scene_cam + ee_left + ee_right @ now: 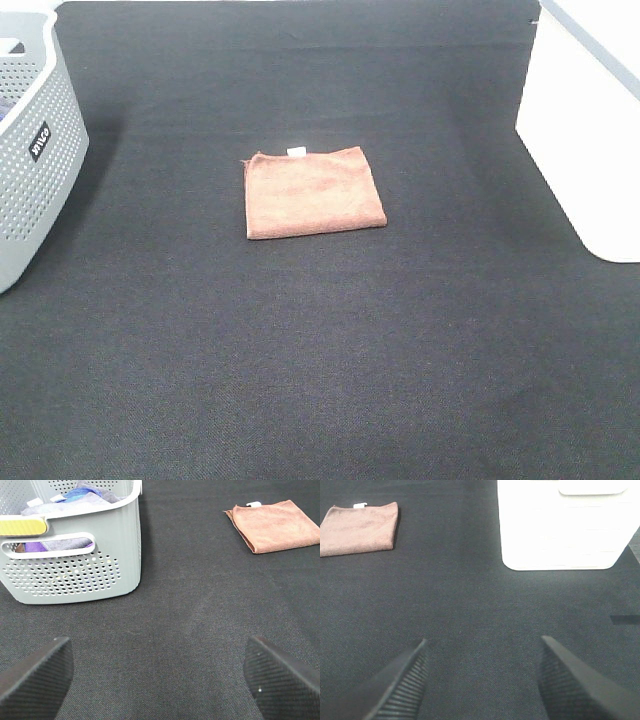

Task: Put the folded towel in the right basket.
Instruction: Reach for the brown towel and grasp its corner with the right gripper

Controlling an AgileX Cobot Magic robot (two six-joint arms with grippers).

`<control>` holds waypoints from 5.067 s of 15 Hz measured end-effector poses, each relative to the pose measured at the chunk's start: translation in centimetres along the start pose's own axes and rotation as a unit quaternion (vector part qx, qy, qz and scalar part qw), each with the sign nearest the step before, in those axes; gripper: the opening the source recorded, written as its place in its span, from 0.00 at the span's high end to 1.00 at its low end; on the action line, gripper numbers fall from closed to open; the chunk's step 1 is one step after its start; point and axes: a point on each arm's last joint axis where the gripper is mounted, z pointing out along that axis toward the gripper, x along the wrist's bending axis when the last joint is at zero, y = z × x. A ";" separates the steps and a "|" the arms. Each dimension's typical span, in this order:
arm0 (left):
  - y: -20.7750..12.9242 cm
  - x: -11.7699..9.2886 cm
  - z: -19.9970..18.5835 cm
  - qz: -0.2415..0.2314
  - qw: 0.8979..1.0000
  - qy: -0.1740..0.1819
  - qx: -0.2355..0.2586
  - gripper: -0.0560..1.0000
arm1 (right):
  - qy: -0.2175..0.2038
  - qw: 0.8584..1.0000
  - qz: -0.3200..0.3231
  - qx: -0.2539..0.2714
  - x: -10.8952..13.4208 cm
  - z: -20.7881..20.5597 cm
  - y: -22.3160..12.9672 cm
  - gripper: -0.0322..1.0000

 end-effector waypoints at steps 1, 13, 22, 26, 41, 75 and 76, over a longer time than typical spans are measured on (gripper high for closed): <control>0.0 0.0 0.0 0.000 1.000 0.000 0.000 0.12 | 0.000 1.000 0.000 0.000 0.0 0.0 0.0 0.39; 0.0 0.0 0.0 0.000 1.000 0.000 0.000 0.12 | 0.000 1.000 0.000 0.000 0.0 0.0 0.0 0.39; 0.0 0.0 0.0 0.000 1.000 0.000 0.000 0.12 | 0.000 1.000 0.000 0.000 0.0 0.0 0.0 0.39; 0.0 0.0 0.0 0.000 1.000 0.000 0.000 0.12 | 0.000 1.000 0.000 0.000 0.0 0.0 0.0 0.39; 0.0 0.0 0.0 0.000 1.000 0.000 0.000 0.12 | 0.018 0.999 0.031 0.036 0.0 5.3 7.5 0.39; 0.0 0.0 0.0 0.000 1.000 0.000 0.000 0.12 | 0.242 0.880 0.078 0.401 12.5 51.3 10.9 0.29; 0.0 0.0 0.0 0.000 1.000 0.000 0.000 0.12 | 0.244 0.874 0.092 0.410 12.0 52.6 10.0 0.29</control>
